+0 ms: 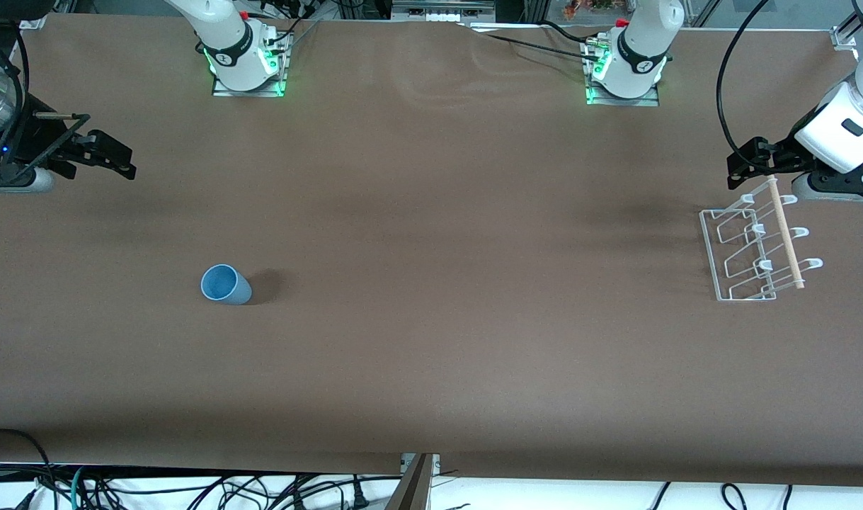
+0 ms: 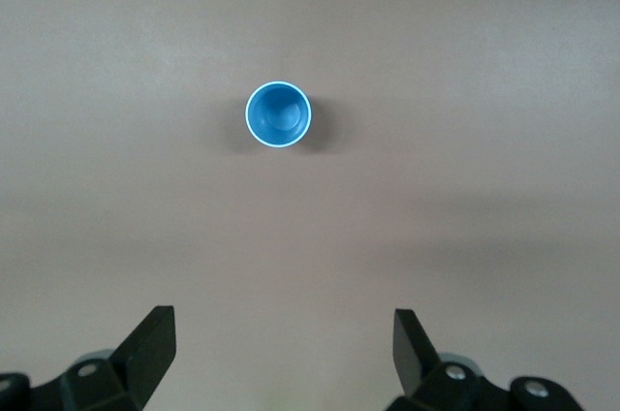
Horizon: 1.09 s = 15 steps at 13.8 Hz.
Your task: Transfer cup to left arm and place on rack
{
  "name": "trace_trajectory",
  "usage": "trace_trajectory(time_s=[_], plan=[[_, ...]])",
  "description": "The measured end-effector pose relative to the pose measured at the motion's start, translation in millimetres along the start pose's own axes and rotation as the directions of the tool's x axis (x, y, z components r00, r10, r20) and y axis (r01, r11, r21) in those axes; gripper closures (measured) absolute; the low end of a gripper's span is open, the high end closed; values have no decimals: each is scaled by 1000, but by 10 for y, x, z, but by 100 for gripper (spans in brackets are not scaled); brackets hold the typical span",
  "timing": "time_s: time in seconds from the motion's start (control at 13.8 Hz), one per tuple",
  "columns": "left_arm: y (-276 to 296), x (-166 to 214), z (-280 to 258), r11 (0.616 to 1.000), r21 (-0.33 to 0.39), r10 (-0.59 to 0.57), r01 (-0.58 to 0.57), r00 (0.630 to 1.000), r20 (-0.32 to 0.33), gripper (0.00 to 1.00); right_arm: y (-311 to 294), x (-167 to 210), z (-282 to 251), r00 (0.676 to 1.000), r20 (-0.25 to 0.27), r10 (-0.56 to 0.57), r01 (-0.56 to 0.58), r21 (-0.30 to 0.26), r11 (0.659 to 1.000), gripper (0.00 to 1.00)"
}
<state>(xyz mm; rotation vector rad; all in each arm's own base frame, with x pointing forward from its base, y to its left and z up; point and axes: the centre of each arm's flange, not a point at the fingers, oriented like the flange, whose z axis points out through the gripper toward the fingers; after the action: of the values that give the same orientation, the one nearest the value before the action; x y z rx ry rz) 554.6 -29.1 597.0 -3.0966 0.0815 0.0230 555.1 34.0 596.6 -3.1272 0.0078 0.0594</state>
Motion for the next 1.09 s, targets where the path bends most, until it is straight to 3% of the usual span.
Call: trace_trajectory(time_s=[1.09], plan=[[5, -1, -1, 1000, 0, 1, -1, 1000, 0, 0, 16, 91, 38, 999, -45, 4, -4, 2, 1000, 0]])
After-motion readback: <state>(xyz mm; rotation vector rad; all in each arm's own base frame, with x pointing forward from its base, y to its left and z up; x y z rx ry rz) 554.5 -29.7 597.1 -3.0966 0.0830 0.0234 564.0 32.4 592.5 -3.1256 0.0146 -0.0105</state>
